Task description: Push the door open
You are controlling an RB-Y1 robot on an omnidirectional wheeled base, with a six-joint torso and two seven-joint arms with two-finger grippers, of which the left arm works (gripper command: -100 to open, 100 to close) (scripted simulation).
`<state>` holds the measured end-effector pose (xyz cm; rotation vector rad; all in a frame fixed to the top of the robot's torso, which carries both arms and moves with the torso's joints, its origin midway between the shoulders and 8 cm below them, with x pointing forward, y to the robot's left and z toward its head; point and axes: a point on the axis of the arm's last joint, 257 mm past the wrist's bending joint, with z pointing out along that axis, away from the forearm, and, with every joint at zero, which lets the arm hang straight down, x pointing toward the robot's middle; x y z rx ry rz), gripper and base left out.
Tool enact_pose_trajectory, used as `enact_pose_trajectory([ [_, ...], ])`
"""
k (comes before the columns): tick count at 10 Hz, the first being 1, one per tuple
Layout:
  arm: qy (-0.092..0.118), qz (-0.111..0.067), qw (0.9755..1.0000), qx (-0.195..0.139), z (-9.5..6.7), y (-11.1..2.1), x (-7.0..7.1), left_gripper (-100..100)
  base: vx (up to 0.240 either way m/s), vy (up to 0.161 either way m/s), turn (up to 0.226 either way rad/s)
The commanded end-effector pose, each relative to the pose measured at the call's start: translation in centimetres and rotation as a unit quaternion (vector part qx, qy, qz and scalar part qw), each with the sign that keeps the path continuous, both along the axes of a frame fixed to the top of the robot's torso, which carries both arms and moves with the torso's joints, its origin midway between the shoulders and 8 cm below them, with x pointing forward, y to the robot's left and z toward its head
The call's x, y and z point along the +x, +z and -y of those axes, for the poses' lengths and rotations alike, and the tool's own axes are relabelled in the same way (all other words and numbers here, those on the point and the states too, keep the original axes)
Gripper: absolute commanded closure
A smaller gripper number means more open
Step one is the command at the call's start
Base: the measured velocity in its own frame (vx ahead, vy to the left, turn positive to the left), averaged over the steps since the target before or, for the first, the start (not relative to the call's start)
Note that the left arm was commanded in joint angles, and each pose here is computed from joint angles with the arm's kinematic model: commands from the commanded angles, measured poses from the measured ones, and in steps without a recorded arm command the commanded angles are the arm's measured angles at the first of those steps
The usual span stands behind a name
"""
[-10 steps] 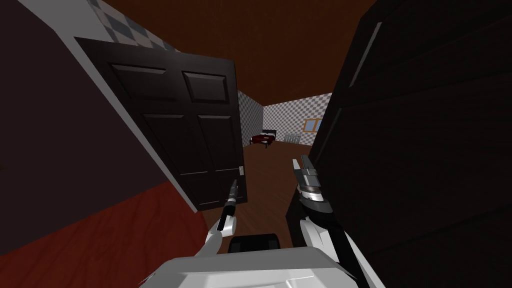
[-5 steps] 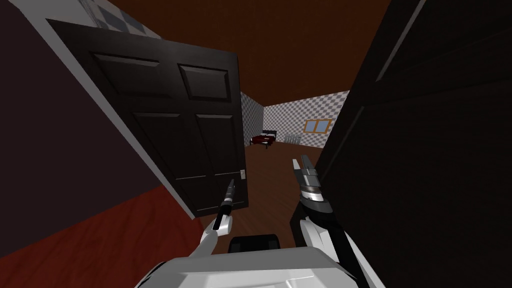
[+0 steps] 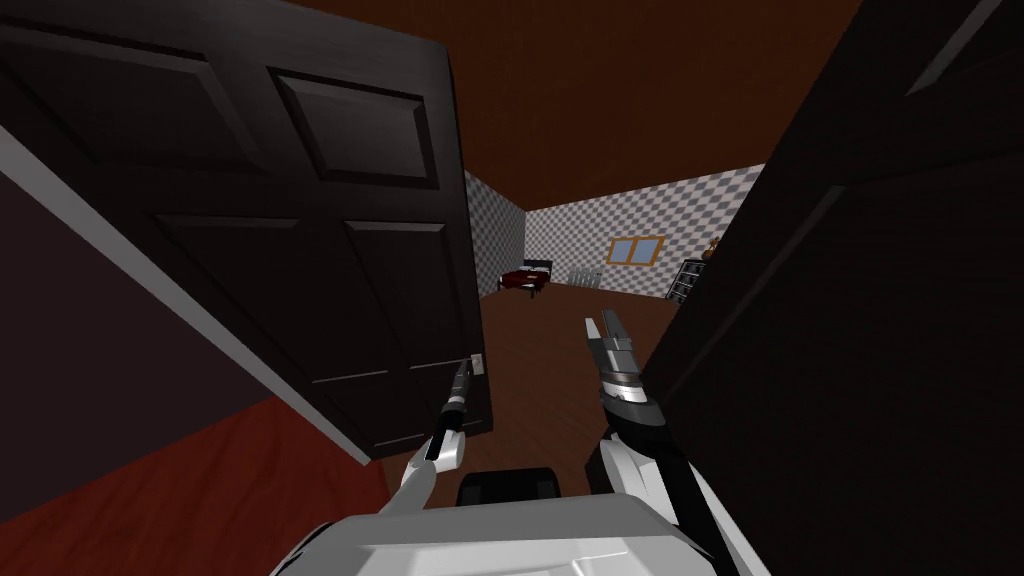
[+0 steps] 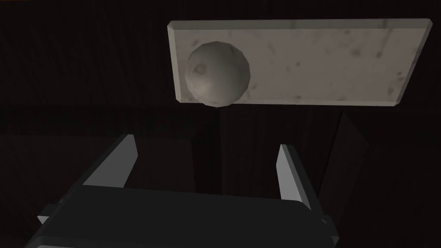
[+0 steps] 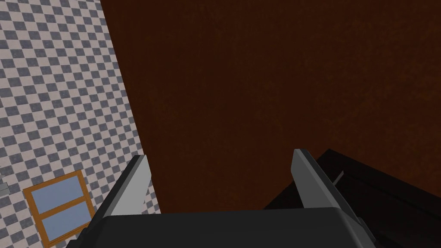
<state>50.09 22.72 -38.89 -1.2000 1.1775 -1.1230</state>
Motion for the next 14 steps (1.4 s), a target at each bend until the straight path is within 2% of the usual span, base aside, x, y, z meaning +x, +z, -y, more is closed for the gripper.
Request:
enact_pose_trajectory([
  [1, -0.001, -0.002, 0.9999, -0.012, 1.2, -0.2, 0.0, -100, 0.218, -0.069, -0.028],
  [2, -0.002, -0.003, 0.9998, -0.02, 2.2, -0.3, -0.1, -100, 0.188, -0.059, 0.012],
  [4, 0.0, -0.004, 0.9998, -0.018, 1.8, -0.3, -0.2, -100, 0.066, -0.02, -0.001],
  [5, 0.0, -0.004, 0.9998, -0.018, 1.8, -0.3, -0.2, 100, 0.0, 0.0, 0.0],
  [10, 0.0, -0.004, 0.9998, -0.018, 1.8, -0.3, -0.2, 100, -0.005, 0.001, -0.002],
  [11, 0.016, -0.004, 0.9999, -0.004, -0.7, -0.3, -0.2, 100, 0.115, -0.03, 0.017],
  [14, 0.041, 0.0, 0.9991, 0.007, -3.5, 0.1, -0.3, 100, 0.216, -0.012, 0.093],
])
